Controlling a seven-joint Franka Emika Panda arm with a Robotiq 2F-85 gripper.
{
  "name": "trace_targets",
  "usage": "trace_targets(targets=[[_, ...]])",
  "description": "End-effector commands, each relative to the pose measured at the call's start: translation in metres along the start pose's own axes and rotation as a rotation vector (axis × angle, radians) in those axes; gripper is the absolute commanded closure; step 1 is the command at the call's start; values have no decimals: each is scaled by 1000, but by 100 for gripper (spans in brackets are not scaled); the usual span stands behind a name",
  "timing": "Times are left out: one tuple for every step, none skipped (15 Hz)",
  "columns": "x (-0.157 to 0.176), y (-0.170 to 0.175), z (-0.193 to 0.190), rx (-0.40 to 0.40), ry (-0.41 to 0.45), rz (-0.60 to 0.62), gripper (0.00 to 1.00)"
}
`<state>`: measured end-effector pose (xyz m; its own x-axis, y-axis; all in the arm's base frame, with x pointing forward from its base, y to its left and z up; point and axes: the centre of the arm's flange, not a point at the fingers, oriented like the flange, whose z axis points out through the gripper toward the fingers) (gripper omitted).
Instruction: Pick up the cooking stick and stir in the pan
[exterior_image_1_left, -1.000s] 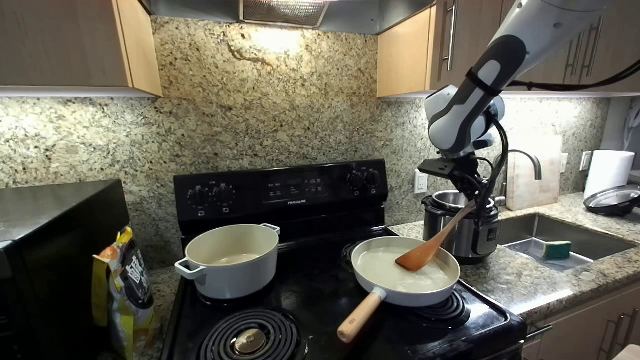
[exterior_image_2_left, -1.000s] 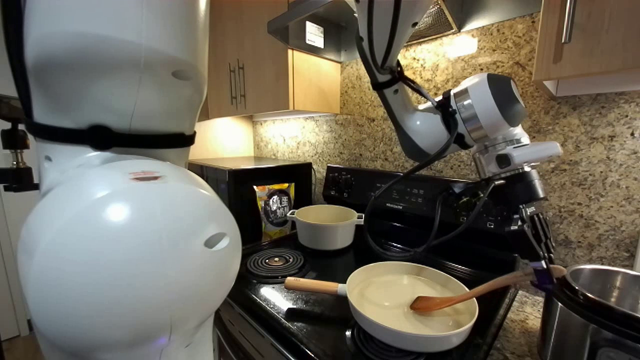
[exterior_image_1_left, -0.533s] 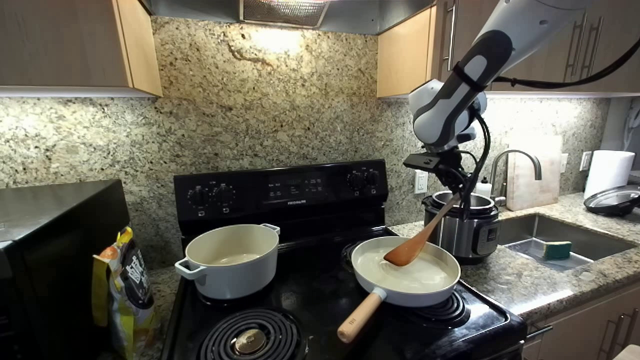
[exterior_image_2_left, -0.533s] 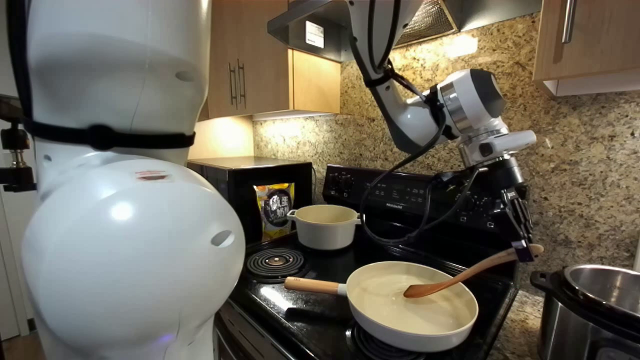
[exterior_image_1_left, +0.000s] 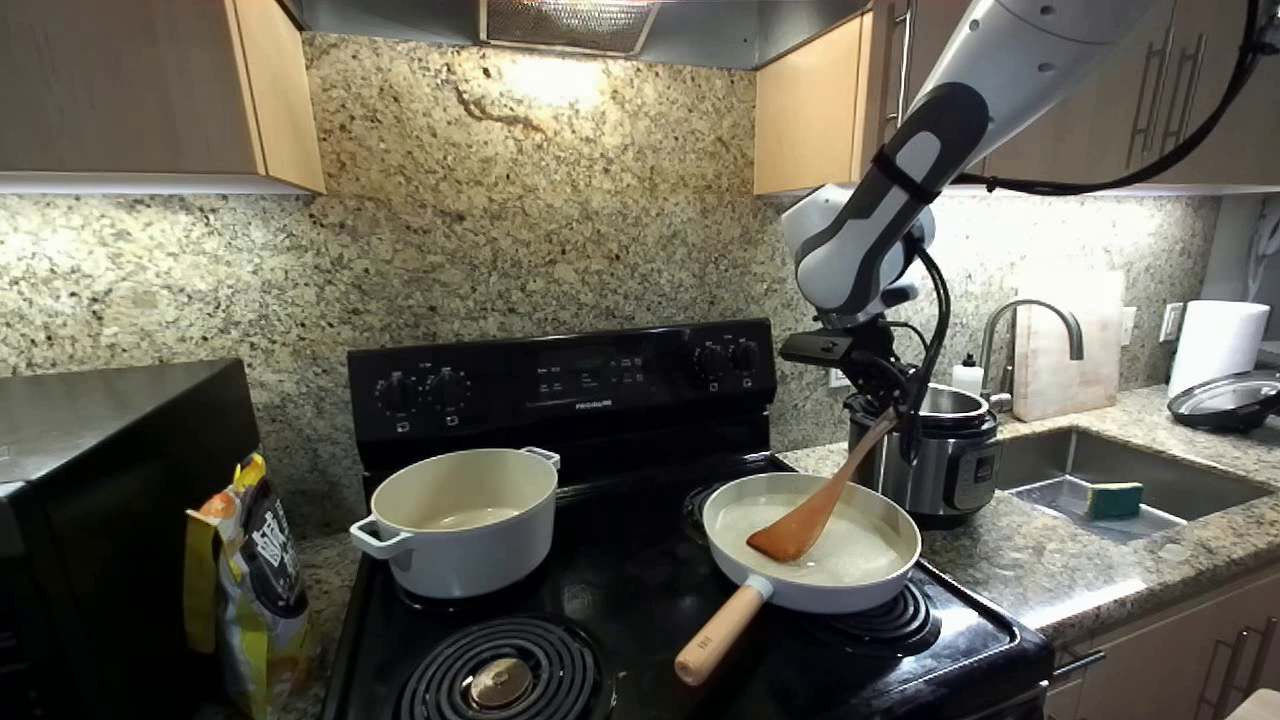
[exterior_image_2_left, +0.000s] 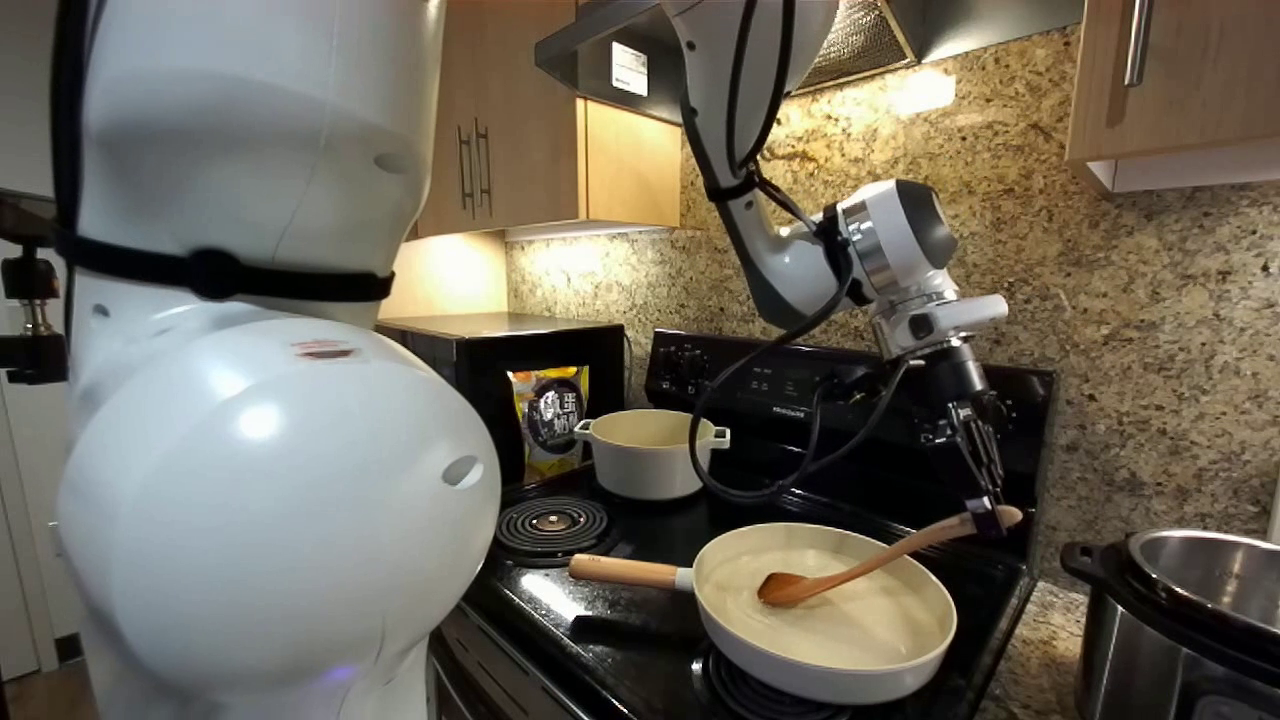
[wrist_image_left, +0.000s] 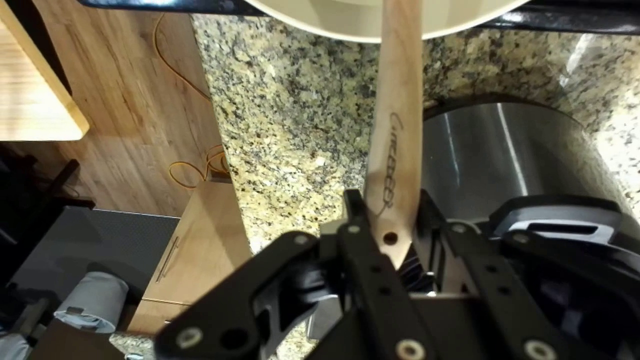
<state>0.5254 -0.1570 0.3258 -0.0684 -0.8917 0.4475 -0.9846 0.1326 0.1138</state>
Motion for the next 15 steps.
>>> trace_targets(targets=[[-10,11,11,-30,13,-35,90],[-11,15,15,-37,12,-41,90],[-10,20,19,-45,14,-42,90],[-8,26,22,-52,15,-39,90],[-6,31,26,-59,16,-35,90],[-2,33,30,-69,15,-29,90],[4,37,35,-77,11,-21,90],[9,40,39,-85,2,-21,90],[17,43,43,-92,-4,-13,90],[24,46,45,-97,-5,2,90],[32,48,47,-102,-4,16,90],[40,49,49,-106,-5,32,90],[47,51,49,-108,-5,48,90],[55,51,50,-109,-9,65,90],[63,51,50,-109,-10,82,90]])
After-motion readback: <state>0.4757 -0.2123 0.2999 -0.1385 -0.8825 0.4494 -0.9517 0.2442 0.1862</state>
